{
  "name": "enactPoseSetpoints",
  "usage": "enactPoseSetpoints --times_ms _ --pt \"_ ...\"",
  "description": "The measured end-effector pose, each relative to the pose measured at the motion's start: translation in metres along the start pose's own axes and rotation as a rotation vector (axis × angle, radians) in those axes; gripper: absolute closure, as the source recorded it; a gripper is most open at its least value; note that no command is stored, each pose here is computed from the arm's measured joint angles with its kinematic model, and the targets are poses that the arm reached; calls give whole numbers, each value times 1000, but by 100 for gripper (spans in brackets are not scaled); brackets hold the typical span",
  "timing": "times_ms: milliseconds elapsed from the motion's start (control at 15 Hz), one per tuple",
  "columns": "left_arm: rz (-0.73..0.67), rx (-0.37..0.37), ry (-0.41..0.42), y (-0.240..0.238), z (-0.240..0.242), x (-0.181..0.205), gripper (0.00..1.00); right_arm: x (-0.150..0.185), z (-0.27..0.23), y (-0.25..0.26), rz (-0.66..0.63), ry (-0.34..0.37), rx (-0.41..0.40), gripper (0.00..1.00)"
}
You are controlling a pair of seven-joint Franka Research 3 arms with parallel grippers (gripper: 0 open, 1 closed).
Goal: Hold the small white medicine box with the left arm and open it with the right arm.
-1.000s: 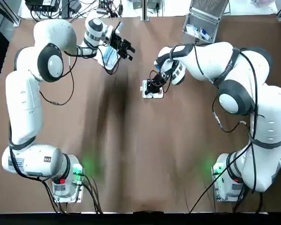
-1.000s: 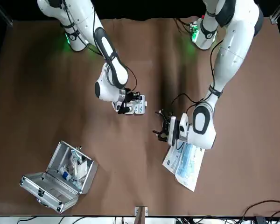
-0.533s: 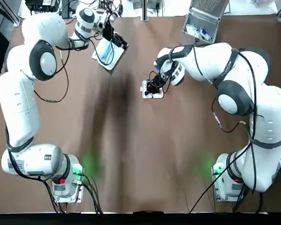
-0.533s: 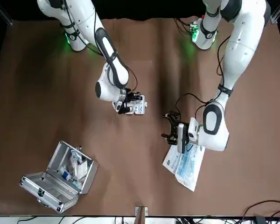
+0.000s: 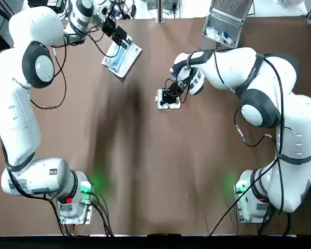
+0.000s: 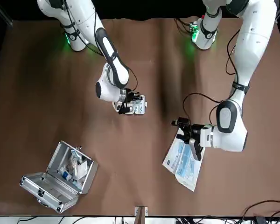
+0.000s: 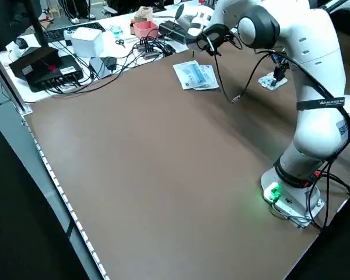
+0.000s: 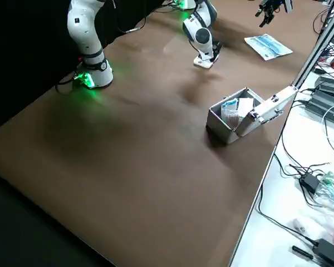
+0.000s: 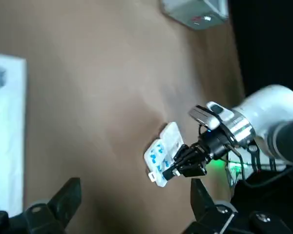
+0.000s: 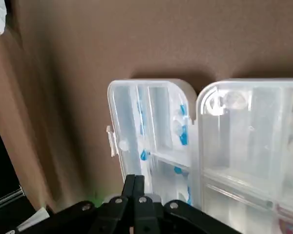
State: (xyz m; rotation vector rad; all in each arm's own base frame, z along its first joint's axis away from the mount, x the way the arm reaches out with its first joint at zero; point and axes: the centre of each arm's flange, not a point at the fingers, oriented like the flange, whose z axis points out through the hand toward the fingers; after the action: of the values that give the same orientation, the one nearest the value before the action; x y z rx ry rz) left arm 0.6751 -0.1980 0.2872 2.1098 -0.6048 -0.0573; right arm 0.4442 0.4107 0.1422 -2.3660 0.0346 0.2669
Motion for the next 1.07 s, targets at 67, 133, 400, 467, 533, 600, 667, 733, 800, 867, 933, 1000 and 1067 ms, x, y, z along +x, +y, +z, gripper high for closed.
enactPoseSetpoints --times_ms 67,133,400,467,533,600,667,733,800,867,933,1000,1067 --pt "-64 25 -5 0 -8 -1 1 0 0 0 0 0 0 99" --pt "-121 48 -10 1 -15 -2 1 0 0 0 0 1 0 99" --pt "-488 202 -43 -5 -44 -11 1 7 -7 3 1 14 -4 99" --pt "-558 241 -45 -6 -47 -13 1 8 -8 4 1 16 -5 99" --pt "-616 280 -46 -6 -50 -14 1 10 -10 4 1 19 -6 99" --pt "-662 318 -45 -7 -52 -15 1 12 -12 5 -1 22 -7 99" --pt "-700 354 -43 -8 -55 -16 1 13 -13 5 -3 23 -8 99" --pt "-732 394 -41 -9 -59 -18 1 14 -14 5 -5 19 -6 99" --pt "-761 438 -40 -11 -64 -20 1 16 -16 4 -14 14 -7 99" --pt "-786 485 -44 -13 -69 -22 1 19 -20 4 -28 10 -16 99" --pt "-808 535 -51 -14 -74 -26 1 23 -25 5 -42 -3 -22 99" --pt "-829 590 -54 -16 -81 -29 1 28 -31 7 -55 -24 -27 99" --pt "-852 641 -53 -16 -89 -32 1 33 -39 11 -69 -43 -34 99"
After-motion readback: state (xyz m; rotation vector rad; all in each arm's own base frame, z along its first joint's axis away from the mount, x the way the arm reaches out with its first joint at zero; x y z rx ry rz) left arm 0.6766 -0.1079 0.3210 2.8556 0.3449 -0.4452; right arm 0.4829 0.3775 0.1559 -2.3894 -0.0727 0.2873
